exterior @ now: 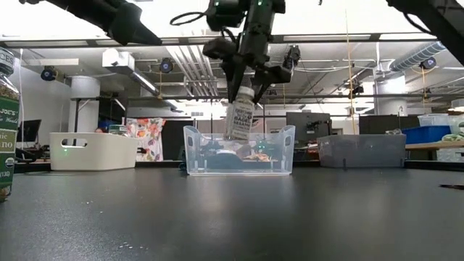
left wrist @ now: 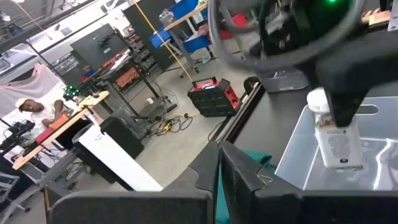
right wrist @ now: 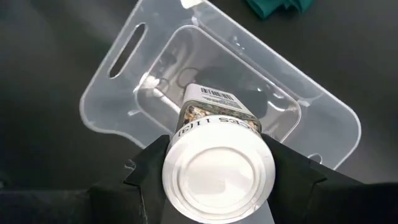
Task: Sort spices by type
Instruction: Put the top white spice into the transparent bin
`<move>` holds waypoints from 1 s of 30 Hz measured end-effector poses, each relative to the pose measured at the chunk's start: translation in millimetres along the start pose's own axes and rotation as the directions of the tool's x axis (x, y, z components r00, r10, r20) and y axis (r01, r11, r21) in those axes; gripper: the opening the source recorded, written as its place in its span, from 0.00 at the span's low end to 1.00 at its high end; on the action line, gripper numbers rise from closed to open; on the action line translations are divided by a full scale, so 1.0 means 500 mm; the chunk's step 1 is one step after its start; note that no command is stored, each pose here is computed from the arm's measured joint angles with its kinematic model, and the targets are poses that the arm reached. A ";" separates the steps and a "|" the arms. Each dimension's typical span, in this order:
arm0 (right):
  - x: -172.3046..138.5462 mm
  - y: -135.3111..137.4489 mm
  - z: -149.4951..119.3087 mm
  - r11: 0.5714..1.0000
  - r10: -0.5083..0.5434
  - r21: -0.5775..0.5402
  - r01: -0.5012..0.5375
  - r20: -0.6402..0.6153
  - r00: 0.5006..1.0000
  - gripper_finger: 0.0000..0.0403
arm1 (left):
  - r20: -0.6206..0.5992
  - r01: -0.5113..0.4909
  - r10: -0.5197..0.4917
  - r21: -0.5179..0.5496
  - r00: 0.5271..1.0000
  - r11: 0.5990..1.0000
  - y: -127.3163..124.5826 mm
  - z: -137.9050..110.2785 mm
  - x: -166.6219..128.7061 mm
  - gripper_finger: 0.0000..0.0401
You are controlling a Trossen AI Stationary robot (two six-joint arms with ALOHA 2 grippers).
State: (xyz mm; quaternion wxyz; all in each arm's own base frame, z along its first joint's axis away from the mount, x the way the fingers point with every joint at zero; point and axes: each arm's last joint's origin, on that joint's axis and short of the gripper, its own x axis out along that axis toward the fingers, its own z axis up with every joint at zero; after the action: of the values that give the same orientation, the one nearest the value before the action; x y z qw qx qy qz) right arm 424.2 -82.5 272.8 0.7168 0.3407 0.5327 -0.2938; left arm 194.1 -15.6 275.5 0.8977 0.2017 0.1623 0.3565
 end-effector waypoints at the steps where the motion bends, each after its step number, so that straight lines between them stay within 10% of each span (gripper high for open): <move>1: 0.008 0.001 0.002 1.000 -0.008 0.001 0.008 -0.002 1.000 0.50 | -0.001 -0.001 0.001 -0.001 1.000 1.000 -0.001 0.000 0.000 0.00; 30: 0.088 0.004 0.002 0.991 -0.112 -0.079 0.108 -0.041 0.993 0.53 | -0.011 -0.001 0.001 0.021 1.000 1.000 -0.008 -0.003 0.005 0.00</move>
State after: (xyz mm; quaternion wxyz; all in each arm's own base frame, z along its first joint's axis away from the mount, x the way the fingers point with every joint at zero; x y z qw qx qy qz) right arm 437.8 -84.9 230.8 0.6999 0.2895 0.5776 -0.3045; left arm 197.3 -16.2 272.1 0.8945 0.2090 0.1710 0.3563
